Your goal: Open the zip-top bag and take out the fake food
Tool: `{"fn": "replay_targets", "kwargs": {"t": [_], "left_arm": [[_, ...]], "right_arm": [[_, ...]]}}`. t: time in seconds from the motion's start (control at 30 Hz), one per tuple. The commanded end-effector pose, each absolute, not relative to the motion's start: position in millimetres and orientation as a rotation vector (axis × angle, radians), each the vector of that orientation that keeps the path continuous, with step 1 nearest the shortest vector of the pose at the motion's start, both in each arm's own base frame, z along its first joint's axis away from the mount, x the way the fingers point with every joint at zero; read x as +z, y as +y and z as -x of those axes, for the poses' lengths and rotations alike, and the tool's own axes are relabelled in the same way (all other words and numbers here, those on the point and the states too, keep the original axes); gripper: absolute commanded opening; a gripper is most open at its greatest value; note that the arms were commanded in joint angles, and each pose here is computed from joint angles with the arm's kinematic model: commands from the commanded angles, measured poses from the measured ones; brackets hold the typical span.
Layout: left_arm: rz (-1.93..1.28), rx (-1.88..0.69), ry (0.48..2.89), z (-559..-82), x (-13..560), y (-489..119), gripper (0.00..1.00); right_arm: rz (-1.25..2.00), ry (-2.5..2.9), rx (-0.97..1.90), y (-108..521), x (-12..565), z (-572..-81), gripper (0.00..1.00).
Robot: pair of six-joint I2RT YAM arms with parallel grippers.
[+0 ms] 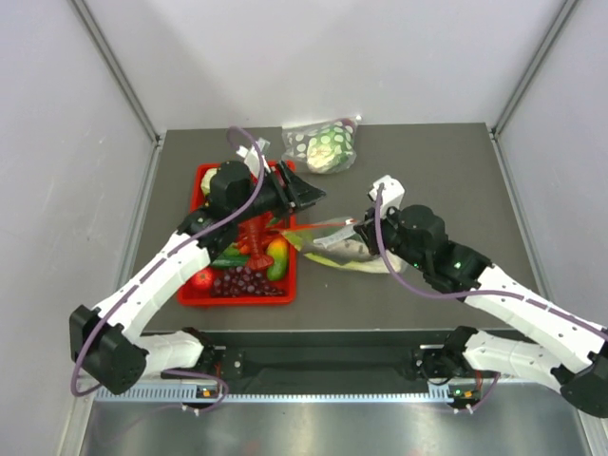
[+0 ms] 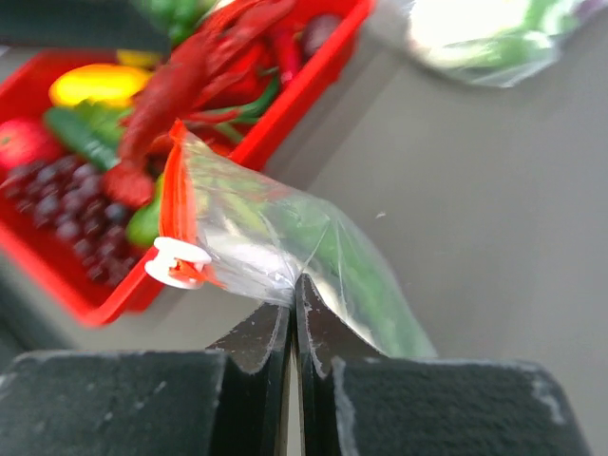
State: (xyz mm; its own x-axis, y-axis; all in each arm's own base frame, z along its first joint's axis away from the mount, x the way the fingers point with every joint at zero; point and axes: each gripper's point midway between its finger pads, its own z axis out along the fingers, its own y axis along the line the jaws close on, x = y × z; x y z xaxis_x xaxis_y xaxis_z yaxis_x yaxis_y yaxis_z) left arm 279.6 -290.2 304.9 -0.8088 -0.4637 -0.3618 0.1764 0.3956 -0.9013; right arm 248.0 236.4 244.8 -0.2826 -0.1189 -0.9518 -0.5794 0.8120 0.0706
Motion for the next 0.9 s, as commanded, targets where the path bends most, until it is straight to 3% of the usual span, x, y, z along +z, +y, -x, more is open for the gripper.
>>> {"fn": "replay_targets", "kwargs": {"t": [0.0, 0.03, 0.17, 0.27, 0.87], "left_arm": [[-0.107, -1.241, 1.784, -281, 373, -269, 0.59], [-0.197, -1.216, 1.733, -276, 381, -269, 0.55], [-0.624, -1.061, 1.501, -252, 403, -267, 0.62], [-0.761, -0.985, 1.429, -240, 406, -263, 0.62], [-1.046, -0.931, 1.424, -205, 364, -291, 0.55]], "right_arm": [[0.628, 1.773, 0.714, 256, 289, -227, 0.00], [0.629, 1.777, 0.739, 257, 296, -228, 0.00], [0.679, 1.806, 0.864, 267, 307, -220, 0.00], [0.709, 1.848, 0.942, 273, 311, -218, 0.00], [0.799, 1.920, 1.173, 301, 304, -211, 0.00]]}}
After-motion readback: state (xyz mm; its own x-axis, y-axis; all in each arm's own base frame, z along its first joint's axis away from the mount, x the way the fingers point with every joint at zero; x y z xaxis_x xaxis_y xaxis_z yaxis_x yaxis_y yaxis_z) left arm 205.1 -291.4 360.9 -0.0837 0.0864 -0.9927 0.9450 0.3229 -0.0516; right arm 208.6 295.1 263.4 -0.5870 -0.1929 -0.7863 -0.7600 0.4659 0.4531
